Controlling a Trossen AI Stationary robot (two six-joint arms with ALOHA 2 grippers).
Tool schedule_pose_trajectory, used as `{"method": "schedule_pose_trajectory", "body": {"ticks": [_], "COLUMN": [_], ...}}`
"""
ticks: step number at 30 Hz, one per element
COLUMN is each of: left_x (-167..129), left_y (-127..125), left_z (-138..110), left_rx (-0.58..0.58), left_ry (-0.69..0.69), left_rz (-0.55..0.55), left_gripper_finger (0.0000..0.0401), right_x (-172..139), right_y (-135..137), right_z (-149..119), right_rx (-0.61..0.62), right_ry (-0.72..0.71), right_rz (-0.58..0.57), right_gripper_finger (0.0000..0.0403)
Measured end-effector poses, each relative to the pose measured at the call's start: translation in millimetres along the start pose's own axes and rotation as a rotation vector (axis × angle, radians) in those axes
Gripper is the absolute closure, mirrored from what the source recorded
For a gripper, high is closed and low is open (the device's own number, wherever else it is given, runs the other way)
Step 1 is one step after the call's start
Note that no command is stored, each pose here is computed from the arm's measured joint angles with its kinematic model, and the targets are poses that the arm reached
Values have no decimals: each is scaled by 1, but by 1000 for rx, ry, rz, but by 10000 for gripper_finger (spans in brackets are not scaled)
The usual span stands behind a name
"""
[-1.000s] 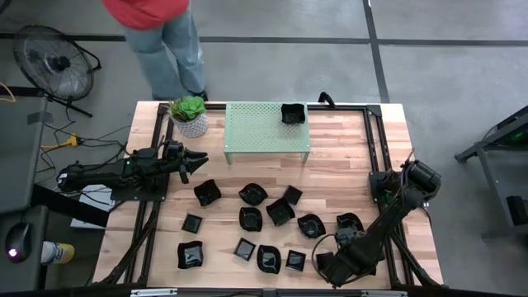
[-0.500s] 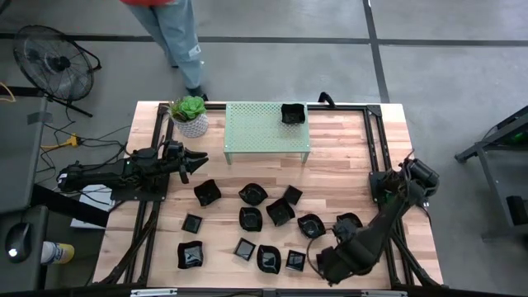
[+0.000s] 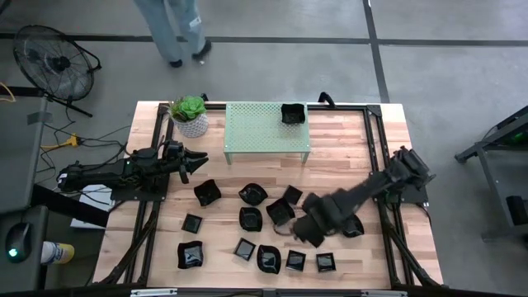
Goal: Pick & Place Mini shaped plates
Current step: Stack the distorted square plate on top of the distorted square plate on the shelf
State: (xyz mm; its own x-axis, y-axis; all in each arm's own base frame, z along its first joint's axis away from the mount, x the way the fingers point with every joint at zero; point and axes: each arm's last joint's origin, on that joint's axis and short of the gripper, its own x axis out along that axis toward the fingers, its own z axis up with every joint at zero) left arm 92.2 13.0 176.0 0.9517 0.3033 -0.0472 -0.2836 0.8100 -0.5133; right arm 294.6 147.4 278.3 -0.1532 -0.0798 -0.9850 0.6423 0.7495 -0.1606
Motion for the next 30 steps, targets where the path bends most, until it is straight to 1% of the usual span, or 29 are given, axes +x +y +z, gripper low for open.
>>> {"method": "schedule_pose_trajectory", "body": {"ticks": [3, 7, 11, 14, 18, 24, 27, 30], "left_x": [0, 0, 0, 0, 0, 0, 0, 0], "left_y": [0, 0, 0, 0, 0, 0, 0, 0], "left_z": [0, 0, 0, 0, 0, 0, 0, 0], "left_rx": [0, 0, 0, 0, 0, 0, 0, 0], "left_ry": [0, 0, 0, 0, 0, 0, 0, 0], "left_rz": [0, 0, 0, 0, 0, 0, 0, 0], "left_gripper_finger": [268, 268, 268, 268, 268, 268, 268, 268], "right_x": [0, 1, 2, -2, -17, -44, -55, -61], "right_y": [-11, -26, -41, -54, -74, -105, -123, -137], "right_z": [23, 50, 72, 82, 84, 74, 73, 74], "right_rx": [-79, -146, -192, -204, -177, -168, -174, -244], "right_ry": [-22, -39, -59, -87, -133, -252, -326, -376], "right_rz": [-13, -33, -62, -73, -47, -23, -54, -109], "right_gripper_finger": [402, 402, 402, 402, 402, 402, 402, 403]}}
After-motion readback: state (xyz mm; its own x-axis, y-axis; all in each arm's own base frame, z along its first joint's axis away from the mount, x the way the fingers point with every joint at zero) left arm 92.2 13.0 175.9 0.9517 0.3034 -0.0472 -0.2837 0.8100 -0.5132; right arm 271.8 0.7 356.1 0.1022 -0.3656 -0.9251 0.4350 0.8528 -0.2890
